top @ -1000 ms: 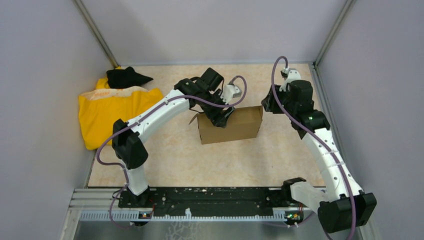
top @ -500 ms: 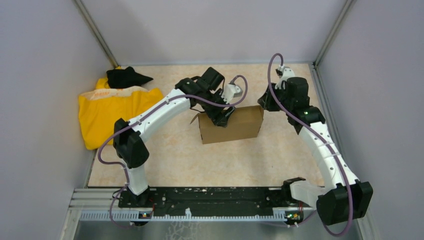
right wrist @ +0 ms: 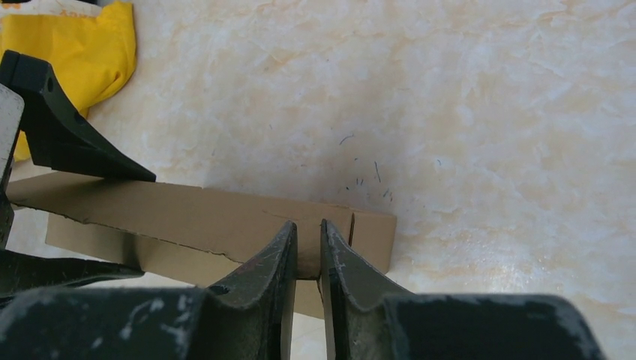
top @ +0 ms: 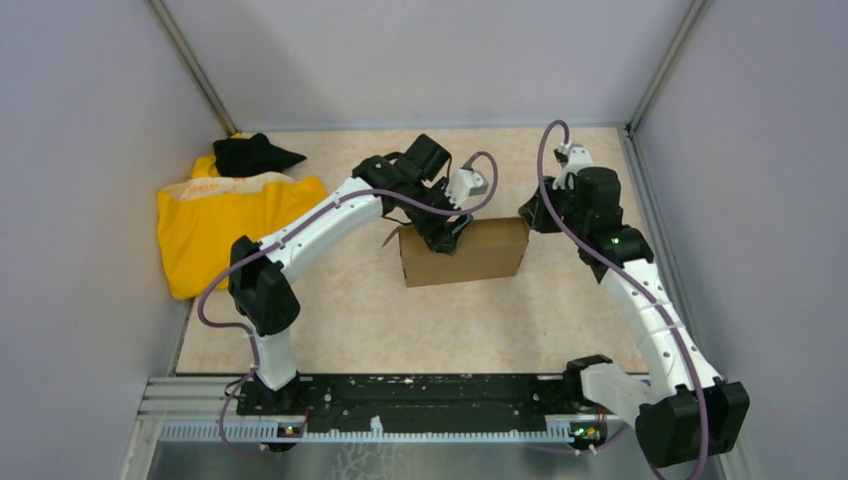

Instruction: Fold the paper box

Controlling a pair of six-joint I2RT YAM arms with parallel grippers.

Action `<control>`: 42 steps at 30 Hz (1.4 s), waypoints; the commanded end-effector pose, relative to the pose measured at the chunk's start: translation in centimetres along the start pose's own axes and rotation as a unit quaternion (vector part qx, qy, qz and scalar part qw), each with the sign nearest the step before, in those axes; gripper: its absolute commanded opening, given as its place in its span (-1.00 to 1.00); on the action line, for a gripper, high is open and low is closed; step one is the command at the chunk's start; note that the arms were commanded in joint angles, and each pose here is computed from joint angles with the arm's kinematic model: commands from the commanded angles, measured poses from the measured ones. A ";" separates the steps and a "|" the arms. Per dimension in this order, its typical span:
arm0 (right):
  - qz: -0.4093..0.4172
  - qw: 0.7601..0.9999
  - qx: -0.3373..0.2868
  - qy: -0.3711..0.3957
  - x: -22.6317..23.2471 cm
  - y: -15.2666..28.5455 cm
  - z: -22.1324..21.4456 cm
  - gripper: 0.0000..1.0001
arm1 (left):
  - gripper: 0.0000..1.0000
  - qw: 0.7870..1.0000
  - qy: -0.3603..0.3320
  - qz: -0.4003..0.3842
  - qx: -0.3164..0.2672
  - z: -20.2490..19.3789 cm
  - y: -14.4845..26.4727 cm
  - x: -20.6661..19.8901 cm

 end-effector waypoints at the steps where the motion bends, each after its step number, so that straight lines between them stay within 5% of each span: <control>1: 0.002 1.000 0.018 0.004 -0.4 0.6 -1.4 -0.68 | 0.40 0.999 0.009 -0.028 0.030 -1.4 -2.4 -0.1; 19: 0.021 0.999 0.035 0.003 0.2 1.2 -2.0 -0.70 | 0.41 0.998 0.006 -0.054 0.016 -1.2 -1.8 -1.1; 29: 0.017 0.996 0.000 0.082 2.9 3.9 4.3 0.19 | 0.40 0.995 0.008 -0.103 0.010 -1.7 -1.8 -2.7; 32: 0.042 0.991 -0.019 0.123 4.7 5.2 6.8 0.28 | 0.39 0.992 0.012 -0.124 0.006 -2.3 -1.9 -3.6; 42: 0.130 0.921 0.018 0.366 5.1 9.0 2.1 0.84 | 0.38 0.987 0.007 -0.160 -0.026 -3.8 0.1 -6.7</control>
Point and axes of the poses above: each gripper's point midway between its finger pads, its own y axis back along the fingers, its own x axis along the line the jaws close on, z = x × y, the point moved 4 cm from there along y, back along the fingers, and after that the axes turned 13 degrees about -y, right-handed, at the moved point
